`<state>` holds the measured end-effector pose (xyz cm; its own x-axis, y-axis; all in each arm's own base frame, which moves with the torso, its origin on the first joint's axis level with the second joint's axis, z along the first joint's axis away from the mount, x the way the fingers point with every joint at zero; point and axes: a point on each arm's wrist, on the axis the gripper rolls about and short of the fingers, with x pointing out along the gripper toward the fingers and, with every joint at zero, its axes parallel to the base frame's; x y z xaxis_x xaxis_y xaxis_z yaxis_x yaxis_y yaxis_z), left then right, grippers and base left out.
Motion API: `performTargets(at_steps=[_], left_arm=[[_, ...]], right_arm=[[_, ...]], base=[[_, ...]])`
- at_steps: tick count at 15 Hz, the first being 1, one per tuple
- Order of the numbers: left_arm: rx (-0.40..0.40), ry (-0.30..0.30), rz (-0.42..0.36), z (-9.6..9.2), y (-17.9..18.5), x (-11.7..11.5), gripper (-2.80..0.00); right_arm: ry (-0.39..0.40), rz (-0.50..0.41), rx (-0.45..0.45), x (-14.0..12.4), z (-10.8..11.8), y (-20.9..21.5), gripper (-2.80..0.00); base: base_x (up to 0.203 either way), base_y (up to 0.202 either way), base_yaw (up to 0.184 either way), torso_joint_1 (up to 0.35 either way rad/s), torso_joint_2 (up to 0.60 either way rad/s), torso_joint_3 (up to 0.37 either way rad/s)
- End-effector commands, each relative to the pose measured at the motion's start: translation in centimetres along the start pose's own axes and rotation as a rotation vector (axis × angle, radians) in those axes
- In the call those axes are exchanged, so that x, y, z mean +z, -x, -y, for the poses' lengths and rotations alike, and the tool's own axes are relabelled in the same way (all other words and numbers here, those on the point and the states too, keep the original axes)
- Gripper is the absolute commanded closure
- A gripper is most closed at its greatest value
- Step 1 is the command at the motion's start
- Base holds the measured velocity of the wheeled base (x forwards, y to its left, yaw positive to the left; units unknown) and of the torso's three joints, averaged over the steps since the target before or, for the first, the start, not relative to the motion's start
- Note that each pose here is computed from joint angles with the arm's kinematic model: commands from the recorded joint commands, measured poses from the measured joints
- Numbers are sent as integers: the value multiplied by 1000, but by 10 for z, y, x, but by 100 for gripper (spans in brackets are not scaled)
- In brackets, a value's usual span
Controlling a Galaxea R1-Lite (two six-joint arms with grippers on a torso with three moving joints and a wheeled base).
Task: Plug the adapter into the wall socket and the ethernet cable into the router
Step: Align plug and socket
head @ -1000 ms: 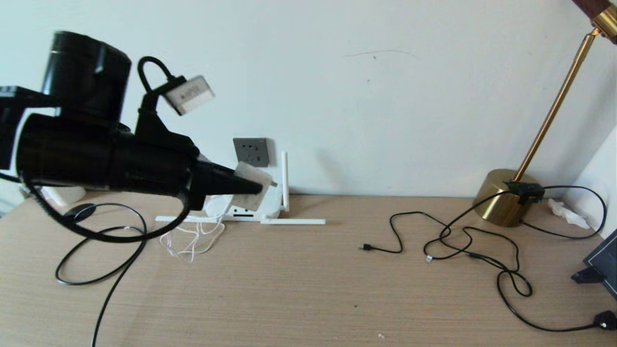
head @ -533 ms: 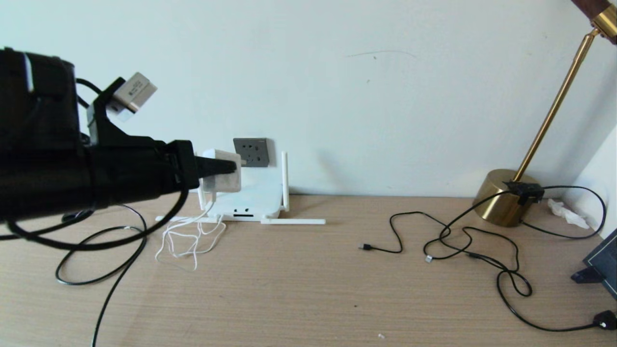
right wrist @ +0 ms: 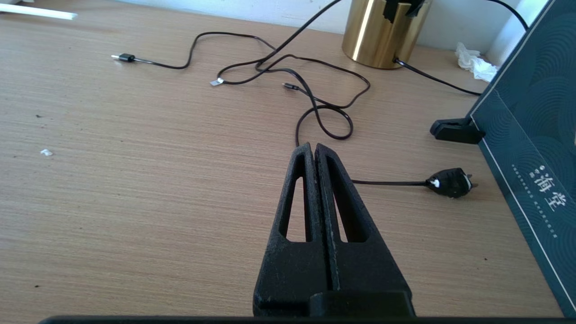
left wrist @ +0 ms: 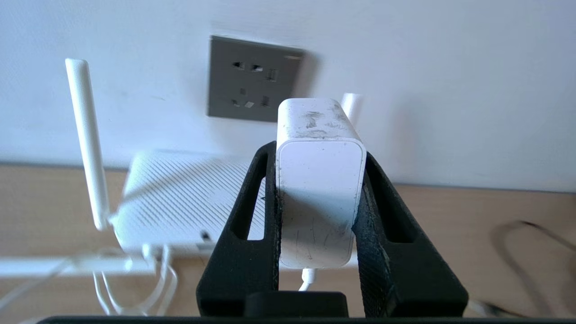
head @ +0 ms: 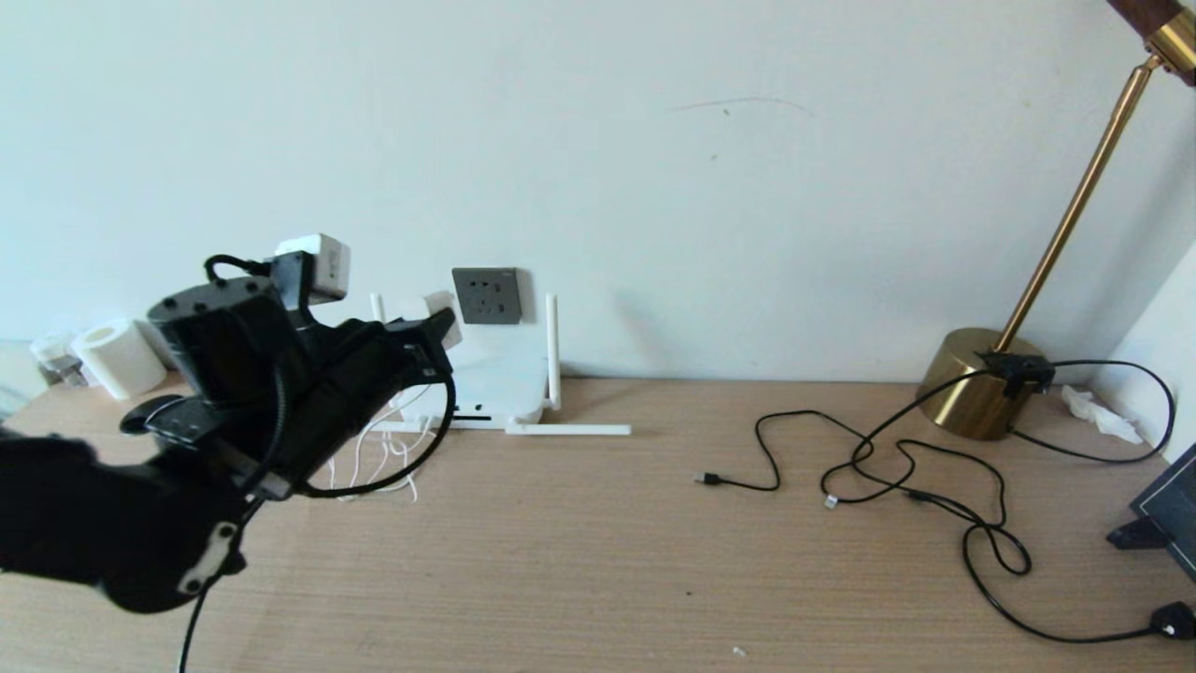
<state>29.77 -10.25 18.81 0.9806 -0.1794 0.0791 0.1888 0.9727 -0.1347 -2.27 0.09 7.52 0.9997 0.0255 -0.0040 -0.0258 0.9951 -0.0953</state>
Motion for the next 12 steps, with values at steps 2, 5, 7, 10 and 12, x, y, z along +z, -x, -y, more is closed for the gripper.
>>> performTargets(at_steps=[2, 5, 7, 10, 12], left_arm=[[24, -63, -2, -5, -39, -63, 0], [48, -93, 108, -11, -72, -80, 0], [69, -104, 151, -17, -89, -84, 0], [83, -125, 192, -28, -106, -86, 0], [80, -133, 221, -30, -113, -83, 0]], right_arm=[[1, -1, 1, 0, 0, 0, 0], [1, -1, 1, 0, 0, 0, 0], [1, -1, 1, 0, 0, 0, 0], [1, -1, 1, 0, 0, 0, 0], [1, -1, 1, 0, 0, 0, 0]], base=[[0, 0, 0, 0, 0, 0], [0, 0, 0, 0, 0, 0], [0, 0, 0, 0, 0, 0], [0, 0, 0, 0, 0, 0], [0, 0, 0, 0, 0, 0]])
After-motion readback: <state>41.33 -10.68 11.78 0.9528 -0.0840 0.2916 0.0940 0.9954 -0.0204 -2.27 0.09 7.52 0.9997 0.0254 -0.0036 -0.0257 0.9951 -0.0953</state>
